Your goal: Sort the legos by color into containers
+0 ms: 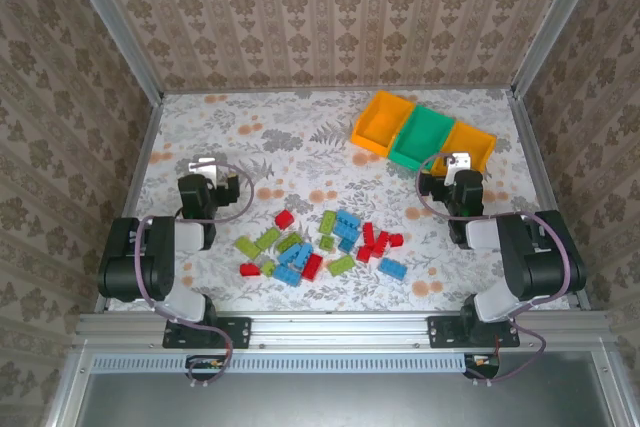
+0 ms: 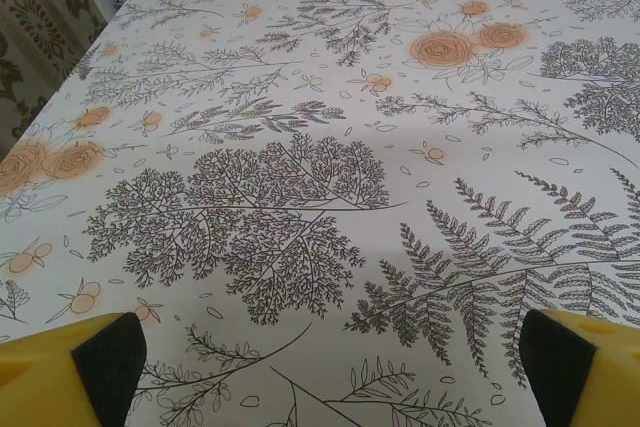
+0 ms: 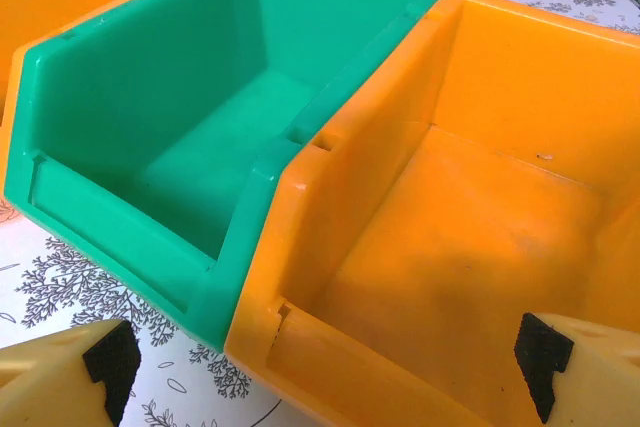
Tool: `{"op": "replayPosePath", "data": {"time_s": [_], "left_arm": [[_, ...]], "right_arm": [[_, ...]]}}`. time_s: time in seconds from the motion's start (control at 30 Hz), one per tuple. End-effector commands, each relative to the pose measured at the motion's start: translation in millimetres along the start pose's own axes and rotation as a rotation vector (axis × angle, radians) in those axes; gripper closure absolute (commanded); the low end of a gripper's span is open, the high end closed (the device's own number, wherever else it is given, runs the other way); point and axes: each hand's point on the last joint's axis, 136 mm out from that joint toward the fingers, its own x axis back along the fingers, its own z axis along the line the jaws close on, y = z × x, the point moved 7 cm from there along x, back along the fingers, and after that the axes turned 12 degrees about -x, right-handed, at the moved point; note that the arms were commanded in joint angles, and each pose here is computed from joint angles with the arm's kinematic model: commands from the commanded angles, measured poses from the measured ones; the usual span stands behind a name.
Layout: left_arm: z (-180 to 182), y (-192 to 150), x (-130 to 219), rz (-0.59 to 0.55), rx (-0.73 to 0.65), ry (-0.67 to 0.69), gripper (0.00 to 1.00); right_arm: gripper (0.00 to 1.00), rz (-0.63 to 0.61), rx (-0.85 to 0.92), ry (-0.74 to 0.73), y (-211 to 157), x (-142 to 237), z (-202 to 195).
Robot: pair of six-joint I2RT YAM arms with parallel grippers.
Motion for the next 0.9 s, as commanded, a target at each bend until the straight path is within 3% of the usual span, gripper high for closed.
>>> {"op": "replayPosePath", "data": {"time_s": [0.0,0.77,0.87], "left_arm": [[6,12,-2,-0.05,-0.015,0.011,0.0],[6,13,-2,-0.052,-0.014,0.01,0.0],[5,13,-2,-0.052,-0.014,0.009,0.0]], "right_arm": [[0.0,-0.041,-0.013,0.025,13,-1,3],[0.0,-0.037,-0.024,0.039,13,-1,1],[0.0,-0.013,-0.02,0.042,26,-2,5]]}}
